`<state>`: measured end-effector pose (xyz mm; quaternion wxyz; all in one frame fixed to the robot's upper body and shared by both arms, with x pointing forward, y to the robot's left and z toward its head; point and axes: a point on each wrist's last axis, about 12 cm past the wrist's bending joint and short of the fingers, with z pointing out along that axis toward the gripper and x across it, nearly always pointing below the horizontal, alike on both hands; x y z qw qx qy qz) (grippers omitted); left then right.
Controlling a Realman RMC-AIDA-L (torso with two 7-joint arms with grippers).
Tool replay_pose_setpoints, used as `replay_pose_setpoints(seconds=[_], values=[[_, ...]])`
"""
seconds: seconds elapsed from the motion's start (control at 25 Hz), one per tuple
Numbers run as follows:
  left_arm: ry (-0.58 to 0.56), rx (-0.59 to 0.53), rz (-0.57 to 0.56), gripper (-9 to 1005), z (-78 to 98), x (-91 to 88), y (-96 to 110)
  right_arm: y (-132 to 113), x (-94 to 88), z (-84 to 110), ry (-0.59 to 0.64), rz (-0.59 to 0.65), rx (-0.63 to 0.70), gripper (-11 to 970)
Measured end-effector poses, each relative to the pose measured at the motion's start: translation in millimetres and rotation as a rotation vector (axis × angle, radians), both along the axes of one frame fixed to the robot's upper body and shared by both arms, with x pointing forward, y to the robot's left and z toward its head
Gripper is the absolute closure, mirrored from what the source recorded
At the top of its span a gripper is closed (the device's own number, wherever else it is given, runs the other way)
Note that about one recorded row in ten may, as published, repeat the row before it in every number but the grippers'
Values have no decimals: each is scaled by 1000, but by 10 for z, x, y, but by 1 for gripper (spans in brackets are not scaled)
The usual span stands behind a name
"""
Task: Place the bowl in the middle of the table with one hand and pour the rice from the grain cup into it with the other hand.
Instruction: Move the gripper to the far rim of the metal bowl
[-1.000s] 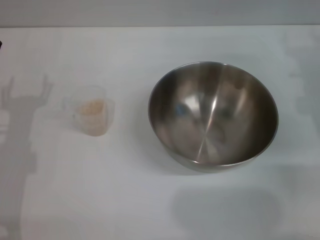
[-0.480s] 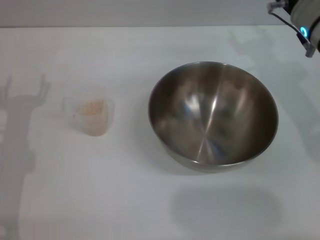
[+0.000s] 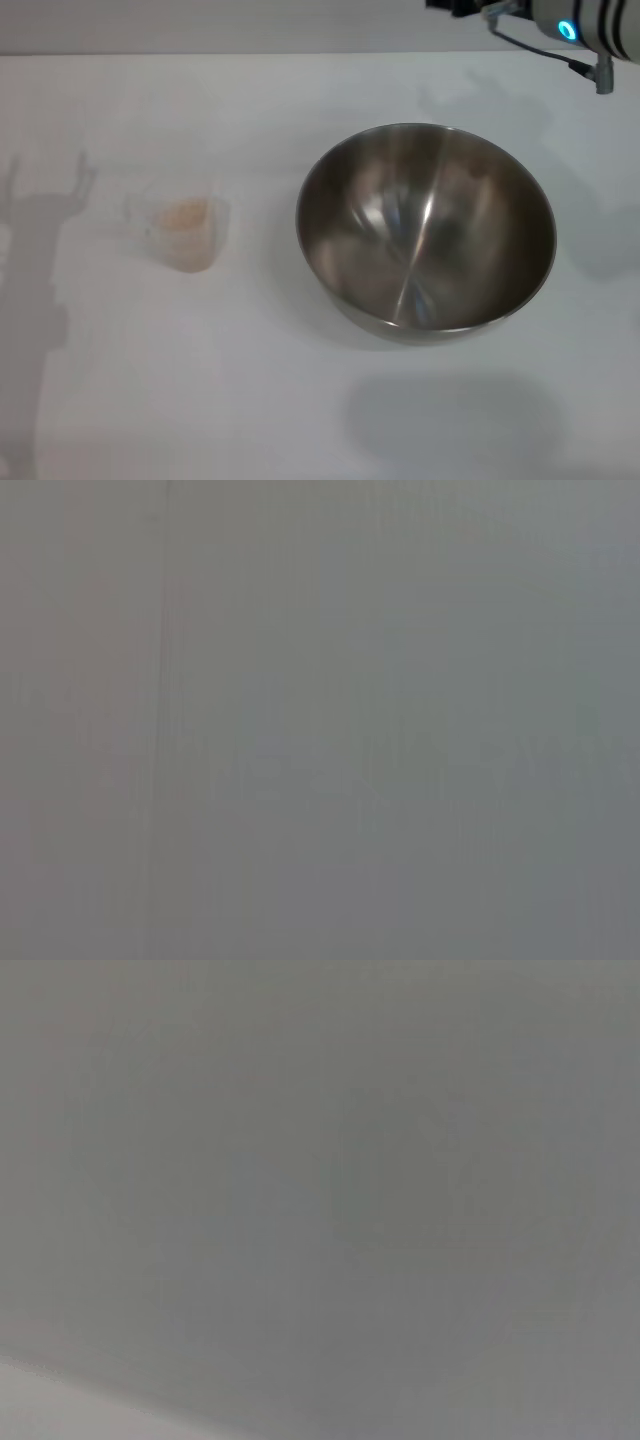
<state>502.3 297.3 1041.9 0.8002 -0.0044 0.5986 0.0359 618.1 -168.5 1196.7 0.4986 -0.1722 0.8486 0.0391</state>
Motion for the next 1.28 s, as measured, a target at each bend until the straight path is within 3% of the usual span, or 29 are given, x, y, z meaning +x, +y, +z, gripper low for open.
replay_pose_setpoints(seconds=[0.12,0.28,0.52,0.84,1.28], values=[[-1,0,2,147,-2,-10,5,67,13,83,146,57,-35,228],[-1,1,3,148,-3,-14,12,37,-8,168,232,106,-62,229],[0,4,4,149,-5,-15,19,-235,41,276,329,162,-155,229],[-3,4,3,151,4,-2,15,-443,166,39,497,245,-125,228],[-9,4,4,153,16,10,18,-525,121,-169,586,288,-101,229]])
